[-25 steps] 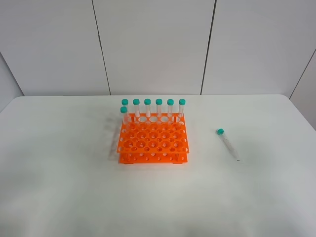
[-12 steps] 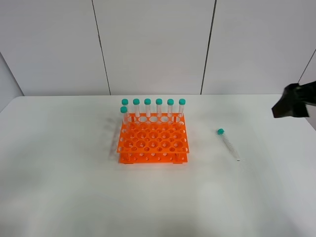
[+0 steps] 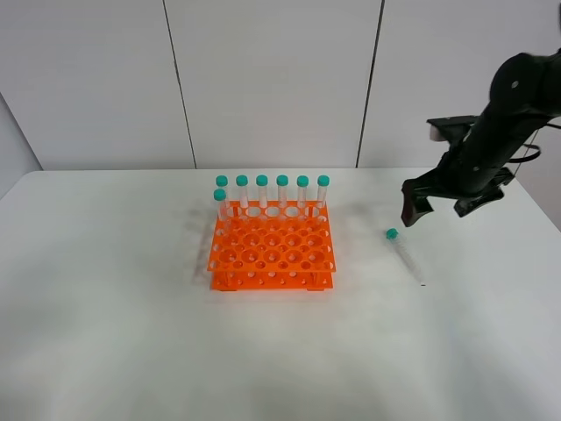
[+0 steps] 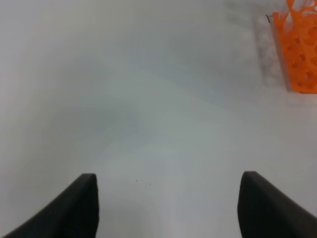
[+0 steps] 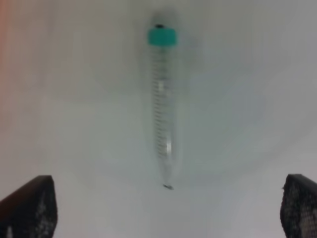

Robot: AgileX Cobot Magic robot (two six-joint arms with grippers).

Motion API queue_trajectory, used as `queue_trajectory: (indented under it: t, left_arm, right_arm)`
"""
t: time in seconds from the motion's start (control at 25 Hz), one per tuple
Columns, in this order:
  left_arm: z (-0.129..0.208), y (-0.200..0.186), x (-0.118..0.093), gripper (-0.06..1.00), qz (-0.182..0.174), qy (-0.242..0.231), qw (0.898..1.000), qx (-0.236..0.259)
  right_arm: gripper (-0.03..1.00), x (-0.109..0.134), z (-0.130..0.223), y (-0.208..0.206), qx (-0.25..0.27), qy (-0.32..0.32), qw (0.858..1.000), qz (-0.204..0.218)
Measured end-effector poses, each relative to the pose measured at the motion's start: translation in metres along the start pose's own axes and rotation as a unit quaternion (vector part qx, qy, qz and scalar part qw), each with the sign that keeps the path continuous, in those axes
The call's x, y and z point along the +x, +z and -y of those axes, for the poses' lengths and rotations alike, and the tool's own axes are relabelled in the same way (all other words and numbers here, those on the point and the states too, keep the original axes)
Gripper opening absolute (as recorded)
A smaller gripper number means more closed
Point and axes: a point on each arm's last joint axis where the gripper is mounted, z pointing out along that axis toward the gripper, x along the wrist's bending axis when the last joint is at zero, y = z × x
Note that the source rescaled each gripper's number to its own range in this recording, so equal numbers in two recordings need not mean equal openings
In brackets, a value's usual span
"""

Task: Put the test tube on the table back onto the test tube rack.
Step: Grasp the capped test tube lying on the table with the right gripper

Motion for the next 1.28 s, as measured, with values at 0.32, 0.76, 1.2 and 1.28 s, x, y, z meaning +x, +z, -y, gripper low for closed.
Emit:
queue_trajectory:
  t: [0.32,0.76,1.2,1.28]
  left_arm:
    - [0.0,0.0,0.0,0.89,0.0,0.0,1.0,0.0]
    - [0.0,0.0,0.0,0.89,0.0,0.0,1.0,0.0]
    - [0.0,0.0,0.0,0.89,0.0,0.0,1.0,0.0]
    - [0.0,0.0,0.0,0.89,0.0,0.0,1.0,0.0]
  right_arm:
    - [1.0,-0.001,-0.001,0.04,0.034,0.002,0.999,0.013]
    - [1.0,-0.006,-0.007,0.041,-0.002,-0.003,1.0,0.027]
    - [1.0,-0.008,-0.002,0.072,0.035,0.004,0.999,0.024]
    - [1.0,-0.008,-0.002,0.078,0.04,0.004,0.999,0.024]
